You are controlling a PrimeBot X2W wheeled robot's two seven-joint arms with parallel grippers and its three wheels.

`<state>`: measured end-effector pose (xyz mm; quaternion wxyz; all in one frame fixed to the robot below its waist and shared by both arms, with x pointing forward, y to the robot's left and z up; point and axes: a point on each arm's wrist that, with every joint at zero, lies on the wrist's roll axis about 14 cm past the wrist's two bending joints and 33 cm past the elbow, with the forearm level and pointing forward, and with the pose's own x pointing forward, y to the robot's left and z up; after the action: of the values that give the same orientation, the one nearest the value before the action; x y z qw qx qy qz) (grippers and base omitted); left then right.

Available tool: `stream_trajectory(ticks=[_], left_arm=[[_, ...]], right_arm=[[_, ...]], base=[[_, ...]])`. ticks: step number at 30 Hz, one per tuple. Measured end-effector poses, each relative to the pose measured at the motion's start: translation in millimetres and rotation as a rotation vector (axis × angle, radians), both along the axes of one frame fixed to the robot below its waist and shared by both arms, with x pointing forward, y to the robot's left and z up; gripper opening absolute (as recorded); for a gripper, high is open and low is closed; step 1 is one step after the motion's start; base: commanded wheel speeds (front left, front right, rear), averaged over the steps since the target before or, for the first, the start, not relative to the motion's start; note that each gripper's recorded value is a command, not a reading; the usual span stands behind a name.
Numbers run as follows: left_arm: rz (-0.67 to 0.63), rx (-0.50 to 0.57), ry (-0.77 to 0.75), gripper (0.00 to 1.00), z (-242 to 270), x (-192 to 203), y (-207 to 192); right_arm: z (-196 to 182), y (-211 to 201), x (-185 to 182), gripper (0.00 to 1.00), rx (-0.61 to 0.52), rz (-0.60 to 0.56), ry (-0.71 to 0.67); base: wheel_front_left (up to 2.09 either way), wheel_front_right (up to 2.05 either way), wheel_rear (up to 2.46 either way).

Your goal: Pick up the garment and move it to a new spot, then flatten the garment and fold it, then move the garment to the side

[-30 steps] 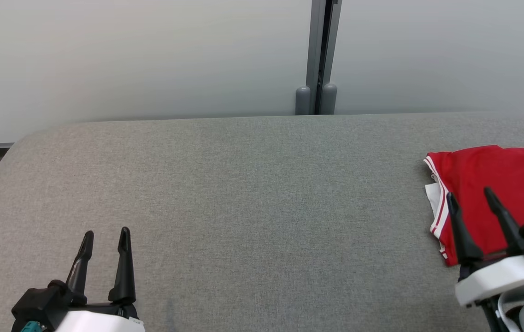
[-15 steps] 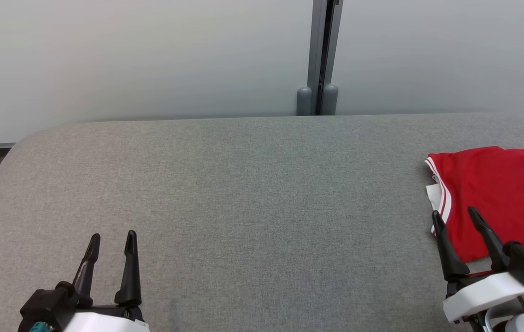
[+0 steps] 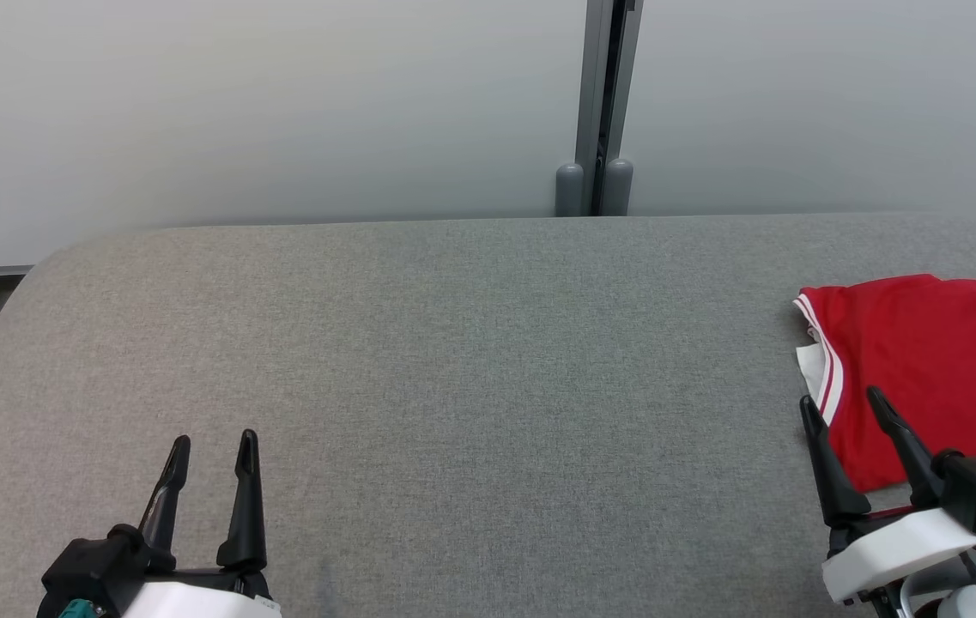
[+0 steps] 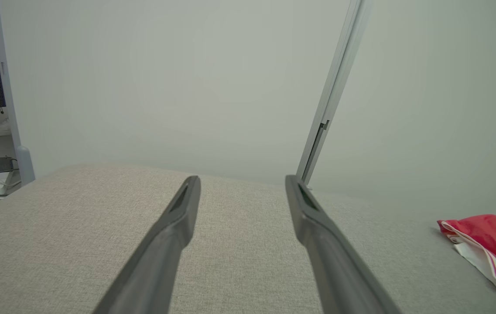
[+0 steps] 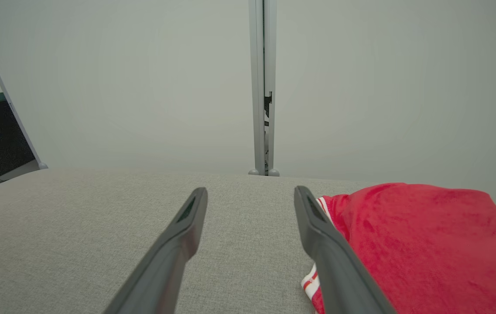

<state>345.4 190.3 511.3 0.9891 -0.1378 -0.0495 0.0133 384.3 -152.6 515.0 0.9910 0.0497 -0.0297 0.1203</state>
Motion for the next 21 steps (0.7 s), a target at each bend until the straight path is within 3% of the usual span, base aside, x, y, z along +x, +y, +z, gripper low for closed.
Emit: stream_trajectory(ticks=[9,10,16,21], left_arm=[[0.003,-0.002,0.005,1.00,-2,-1,1],[-0.003,-0.014,0.013,0.00,-4,-1,-1],[-0.003,-0.062,0.093,0.00,-28,-8,-5],[0.011,-0.144,0.118,0.00,-32,-7,-1]], right_arm=[[-2,1,0,1.00,0.001,0.002,0.007],[-2,1,0,0.00,0.001,0.002,0.007],[-28,5,-11,0.00,0.042,-0.008,0.097],[-29,-1,-10,0.00,0.134,-0.037,0.126]], base=[[0.00,0.00,0.00],[0.00,0.00,0.00],[0.00,0.00,0.00],[0.00,0.00,0.00]])
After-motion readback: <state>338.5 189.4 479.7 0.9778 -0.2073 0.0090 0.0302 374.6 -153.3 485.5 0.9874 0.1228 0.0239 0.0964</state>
